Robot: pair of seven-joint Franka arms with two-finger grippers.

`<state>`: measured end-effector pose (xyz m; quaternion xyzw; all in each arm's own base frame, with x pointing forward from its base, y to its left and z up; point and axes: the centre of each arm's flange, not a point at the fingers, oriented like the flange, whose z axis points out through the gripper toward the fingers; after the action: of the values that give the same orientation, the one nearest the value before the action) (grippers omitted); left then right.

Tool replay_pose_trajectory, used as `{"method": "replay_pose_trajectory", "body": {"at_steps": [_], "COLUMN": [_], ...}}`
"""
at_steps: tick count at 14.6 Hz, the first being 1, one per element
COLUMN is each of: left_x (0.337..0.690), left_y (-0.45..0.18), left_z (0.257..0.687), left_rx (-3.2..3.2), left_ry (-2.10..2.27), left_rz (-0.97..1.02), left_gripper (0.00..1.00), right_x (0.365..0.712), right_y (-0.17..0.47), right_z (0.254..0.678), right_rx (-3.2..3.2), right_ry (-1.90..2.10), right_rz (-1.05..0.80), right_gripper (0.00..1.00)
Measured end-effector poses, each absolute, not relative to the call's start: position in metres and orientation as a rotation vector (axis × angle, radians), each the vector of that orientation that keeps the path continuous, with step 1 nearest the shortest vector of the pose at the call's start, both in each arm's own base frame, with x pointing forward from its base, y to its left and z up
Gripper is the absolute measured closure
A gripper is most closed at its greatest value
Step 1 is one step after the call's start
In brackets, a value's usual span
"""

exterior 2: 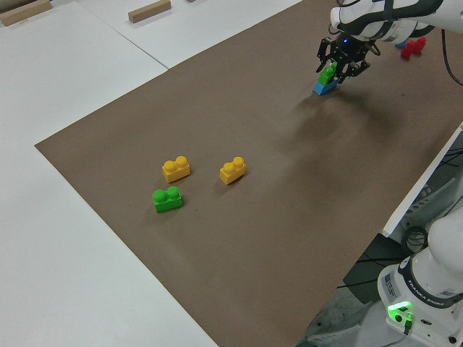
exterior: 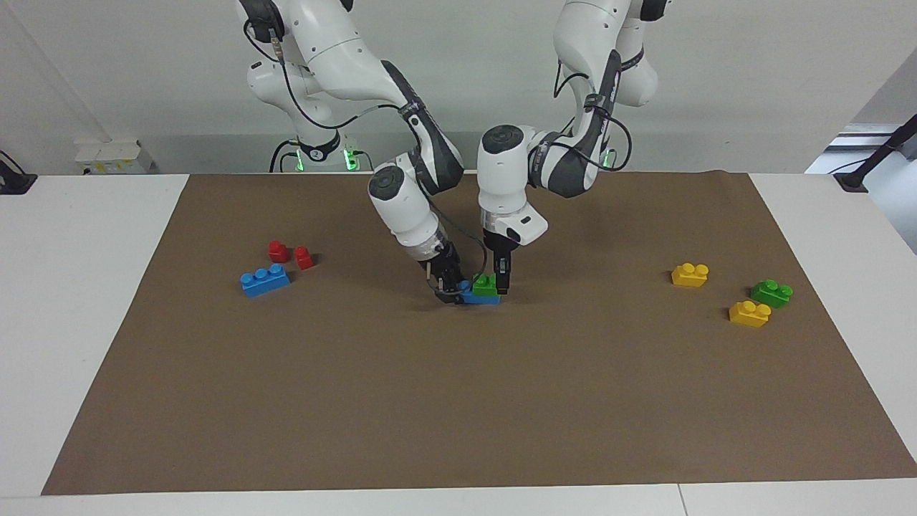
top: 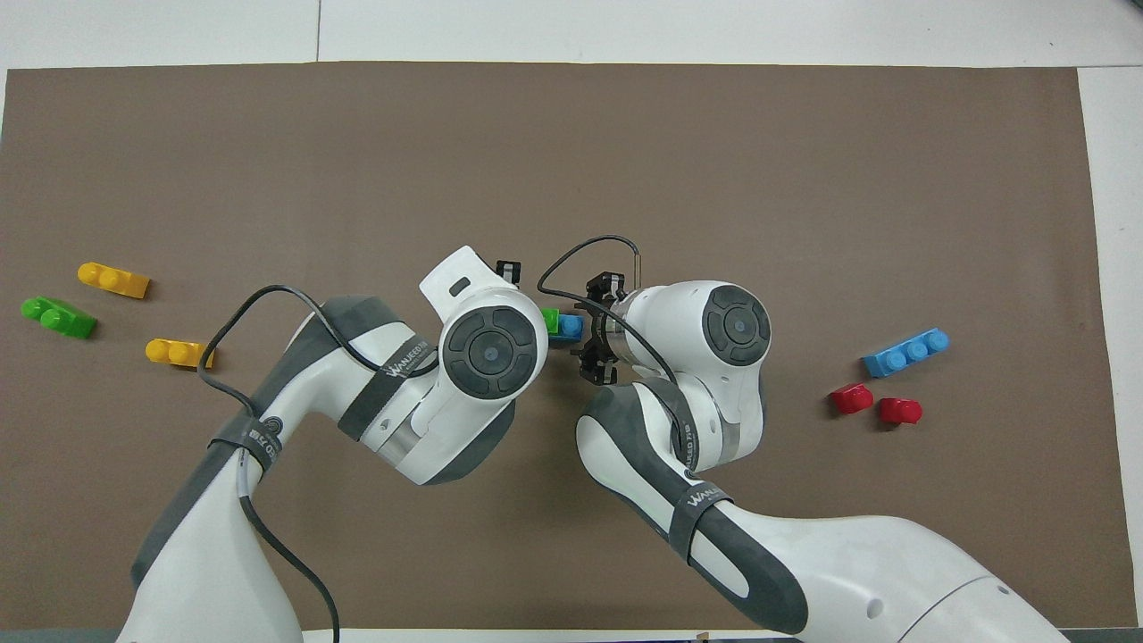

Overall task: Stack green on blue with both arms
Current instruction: 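Open both grippers and withdraw them from the stacked bricks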

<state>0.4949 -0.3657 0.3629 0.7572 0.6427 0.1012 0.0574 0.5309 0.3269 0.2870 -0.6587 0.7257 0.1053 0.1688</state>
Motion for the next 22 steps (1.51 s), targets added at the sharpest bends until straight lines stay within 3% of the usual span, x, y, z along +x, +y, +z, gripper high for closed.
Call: {"method": "replay_pose_trajectory", "body": {"at_steps": [2, 3, 5, 11, 16, 22], "left_x": [0.510, 0.517, 0.530, 0.564, 0.589, 0.596], "left_y": [-0.347, -0.335, -0.311, -0.240, -0.168, -0.115], "left_z": [0.377, 0.385, 0.397, 0.407, 0.418, 0.449], "left_rx": [2.289, 2.291, 2.307, 2.383, 2.498, 2.697], "left_ry": [1.932, 1.920, 1.891, 1.835, 1.720, 1.514], "left_rz": [0.324, 0.333, 0.351, 0.391, 0.436, 0.456], "left_gripper": [0.07, 0.00, 0.00, 0.00, 0.00, 0.00], "right_x": [0.531, 0.531, 0.532, 0.564, 0.578, 0.551], "right_y": [0.327, 0.326, 0.324, 0.245, 0.137, 0.023], "right_z": [0.287, 0.287, 0.287, 0.296, 0.372, 0.474], "right_rx": [-1.871, -1.870, -1.869, -2.038, -2.421, -2.854], "right_ry": [2.064, 2.065, 2.066, 1.972, 1.428, 0.720], "right_rz": [0.300, 0.300, 0.299, 0.343, 0.389, 0.286], "right_gripper": [0.11, 0.11, 0.00, 0.00, 0.00, 0.00]}}
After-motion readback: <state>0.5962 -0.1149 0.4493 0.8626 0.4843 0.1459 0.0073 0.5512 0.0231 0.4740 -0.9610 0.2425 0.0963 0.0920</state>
